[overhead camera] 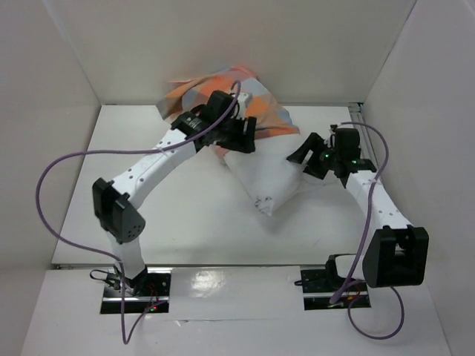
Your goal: Put the pillow into the pillowcase
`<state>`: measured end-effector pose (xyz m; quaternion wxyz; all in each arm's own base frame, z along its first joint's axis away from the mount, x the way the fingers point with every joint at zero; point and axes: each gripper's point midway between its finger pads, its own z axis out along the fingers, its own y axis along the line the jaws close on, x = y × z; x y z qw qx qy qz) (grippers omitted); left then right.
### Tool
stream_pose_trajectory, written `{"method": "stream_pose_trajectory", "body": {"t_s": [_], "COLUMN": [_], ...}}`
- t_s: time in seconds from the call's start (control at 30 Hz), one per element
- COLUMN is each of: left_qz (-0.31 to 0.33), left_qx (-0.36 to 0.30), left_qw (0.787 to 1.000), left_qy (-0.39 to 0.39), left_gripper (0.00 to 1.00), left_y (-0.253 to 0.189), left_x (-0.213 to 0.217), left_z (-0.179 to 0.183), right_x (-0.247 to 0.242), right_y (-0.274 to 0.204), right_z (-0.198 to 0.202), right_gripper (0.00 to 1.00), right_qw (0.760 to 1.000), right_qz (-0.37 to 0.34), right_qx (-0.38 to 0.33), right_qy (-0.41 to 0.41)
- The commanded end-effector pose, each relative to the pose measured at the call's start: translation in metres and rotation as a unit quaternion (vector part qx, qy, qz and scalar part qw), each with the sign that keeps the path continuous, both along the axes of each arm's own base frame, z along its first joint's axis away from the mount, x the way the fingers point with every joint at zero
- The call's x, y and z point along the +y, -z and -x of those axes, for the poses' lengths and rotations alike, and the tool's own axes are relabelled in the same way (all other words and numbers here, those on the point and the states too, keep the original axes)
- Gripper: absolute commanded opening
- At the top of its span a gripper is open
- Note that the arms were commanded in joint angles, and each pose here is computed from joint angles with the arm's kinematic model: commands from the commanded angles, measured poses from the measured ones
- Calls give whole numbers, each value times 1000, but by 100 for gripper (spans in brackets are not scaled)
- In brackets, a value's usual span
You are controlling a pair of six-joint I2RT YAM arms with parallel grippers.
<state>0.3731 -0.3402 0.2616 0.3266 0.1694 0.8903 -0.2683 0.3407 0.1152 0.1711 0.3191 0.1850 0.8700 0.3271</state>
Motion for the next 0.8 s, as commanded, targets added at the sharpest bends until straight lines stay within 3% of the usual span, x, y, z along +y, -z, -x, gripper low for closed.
{"method": "stream_pose_trajectory", "body": {"t_s": [0.0, 0.07, 0.1, 0.27, 0.37, 0.43, 0.63, 0.77], "left_qz": [-125, -136, -151, -130, -83, -80, -74, -56], "left_qx": [-67, -78, -67, -86, -113, -118, -124, -130], "left_qw": [985, 983, 982, 978, 985, 986, 987, 988], "left_qy": [-96, -97, -97, -137, -105, -82, -73, -64], "left_gripper": [75, 76, 85, 89, 86, 85, 93, 92], "left_y": [26, 35, 75, 102, 105, 116, 139, 146], "left_x": [79, 98, 109, 120, 104, 93, 86, 80], "left_z": [-8, 2, 9, 7, 1, -5, -34, -50], "right_x": [-37, -51, -59, -66, -67, -64, -62, -66], "right_y": [-48, -54, -54, -60, -66, -65, -62, -66], "right_z": [-17, -16, -12, -7, -5, -2, -4, -4], "right_gripper": [86, 98, 99, 99, 99, 99, 99, 99], "right_qw": [995, 995, 995, 994, 994, 994, 995, 995], "right_qz": [48, 56, 69, 74, 74, 71, 67, 76], "right_qx": [-81, -74, -65, -65, -72, -70, -61, -62], "right_qy": [26, 39, 43, 50, 47, 36, 32, 36]}}
